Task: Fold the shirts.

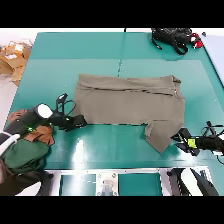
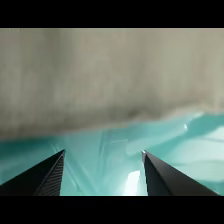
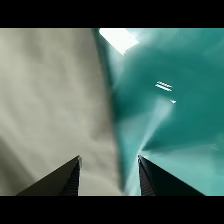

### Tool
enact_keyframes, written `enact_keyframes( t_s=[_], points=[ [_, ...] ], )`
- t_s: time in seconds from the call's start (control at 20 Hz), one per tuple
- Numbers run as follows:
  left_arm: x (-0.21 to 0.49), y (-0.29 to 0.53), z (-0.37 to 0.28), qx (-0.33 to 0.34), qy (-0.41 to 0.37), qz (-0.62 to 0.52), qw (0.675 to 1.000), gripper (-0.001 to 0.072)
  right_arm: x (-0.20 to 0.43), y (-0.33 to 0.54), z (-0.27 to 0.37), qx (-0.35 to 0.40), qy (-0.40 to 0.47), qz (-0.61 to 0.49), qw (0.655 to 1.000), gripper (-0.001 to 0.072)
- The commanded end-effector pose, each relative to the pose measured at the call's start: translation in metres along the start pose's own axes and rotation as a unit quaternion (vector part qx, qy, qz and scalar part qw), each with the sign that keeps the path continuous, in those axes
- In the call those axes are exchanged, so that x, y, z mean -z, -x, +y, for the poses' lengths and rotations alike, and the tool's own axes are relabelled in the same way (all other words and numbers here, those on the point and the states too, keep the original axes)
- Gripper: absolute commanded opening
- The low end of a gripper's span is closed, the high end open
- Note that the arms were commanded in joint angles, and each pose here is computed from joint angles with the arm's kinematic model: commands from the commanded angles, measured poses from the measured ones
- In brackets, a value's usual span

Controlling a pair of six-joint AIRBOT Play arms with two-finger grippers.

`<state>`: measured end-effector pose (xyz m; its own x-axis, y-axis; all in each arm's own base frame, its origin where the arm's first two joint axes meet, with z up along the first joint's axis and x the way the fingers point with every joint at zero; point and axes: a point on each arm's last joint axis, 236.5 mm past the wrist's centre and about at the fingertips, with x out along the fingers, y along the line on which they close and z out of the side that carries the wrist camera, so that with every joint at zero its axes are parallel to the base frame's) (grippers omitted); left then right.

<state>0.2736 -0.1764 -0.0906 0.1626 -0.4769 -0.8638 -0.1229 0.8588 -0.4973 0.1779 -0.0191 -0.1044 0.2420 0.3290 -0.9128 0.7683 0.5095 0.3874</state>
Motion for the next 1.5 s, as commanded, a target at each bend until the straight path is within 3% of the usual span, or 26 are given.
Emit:
enact_keyframes(
  t_s=[0.0, 0.1, 0.15, 0.2, 0.25, 0.35, 0.55, 0.8, 1.05, 1.25, 1.45],
  points=[
    [-0.015, -0.028, 0.002, 0.002, 0.042, -0.033, 0.999, 0.0549, 0.005, -0.021, 0.011, -0.010, 0.004, 0.014, 1.000, 0.0427],
    [-0.026, -0.033, 0.008, -0.004, 0.048, -0.052, 0.998, 0.0547, 0.007, -0.033, 0.014, -0.008, 0.006, 0.028, 1.000, 0.0426],
    [-0.030, -0.033, 0.006, -0.002, 0.050, -0.057, 0.997, 0.0486, 0.006, -0.036, 0.015, -0.004, 0.017, 0.031, 0.999, 0.0418],
    [-0.035, -0.031, 0.002, 0.002, 0.047, -0.062, 0.997, 0.0327, 0.003, -0.037, 0.017, -0.003, 0.029, 0.031, 0.999, 0.0326],
    [-0.040, -0.028, -0.003, 0.006, 0.043, -0.067, 0.997, 0.0211, -0.002, -0.035, 0.020, -0.005, 0.039, 0.026, 0.999, 0.0177],
    [-0.046, -0.020, -0.015, 0.010, 0.015, -0.060, 0.998, 0.0025, -0.013, -0.023, 0.033, -0.013, 0.060, 0.017, 0.998, 0.0032],
    [-0.029, 0.004, 0.000, -0.073, -0.081, 0.023, 0.994, 0.0025, -0.014, 0.003, 0.046, -0.005, 0.092, 0.043, 0.995, 0.0024],
    [-0.010, 0.060, 0.036, -0.181, -0.155, 0.075, 0.968, 0.0024, -0.007, 0.041, 0.022, 0.077, 0.107, 0.055, 0.990, 0.0023],
    [-0.011, 0.070, 0.027, -0.174, -0.179, 0.077, 0.965, 0.0025, -0.018, 0.073, 0.054, 0.041, 0.136, 0.005, 0.990, 0.0023],
    [-0.067, 0.085, -0.011, -0.150, -0.232, -0.012, 0.961, 0.0025, -0.057, 0.097, 0.124, -0.039, 0.175, -0.078, 0.981, 0.0023],
    [-0.121, 0.065, -0.033, -0.148, -0.248, -0.022, 0.957, 0.0025, -0.092, 0.083, 0.177, -0.058, 0.206, -0.091, 0.973, 0.0023]
  ],
)
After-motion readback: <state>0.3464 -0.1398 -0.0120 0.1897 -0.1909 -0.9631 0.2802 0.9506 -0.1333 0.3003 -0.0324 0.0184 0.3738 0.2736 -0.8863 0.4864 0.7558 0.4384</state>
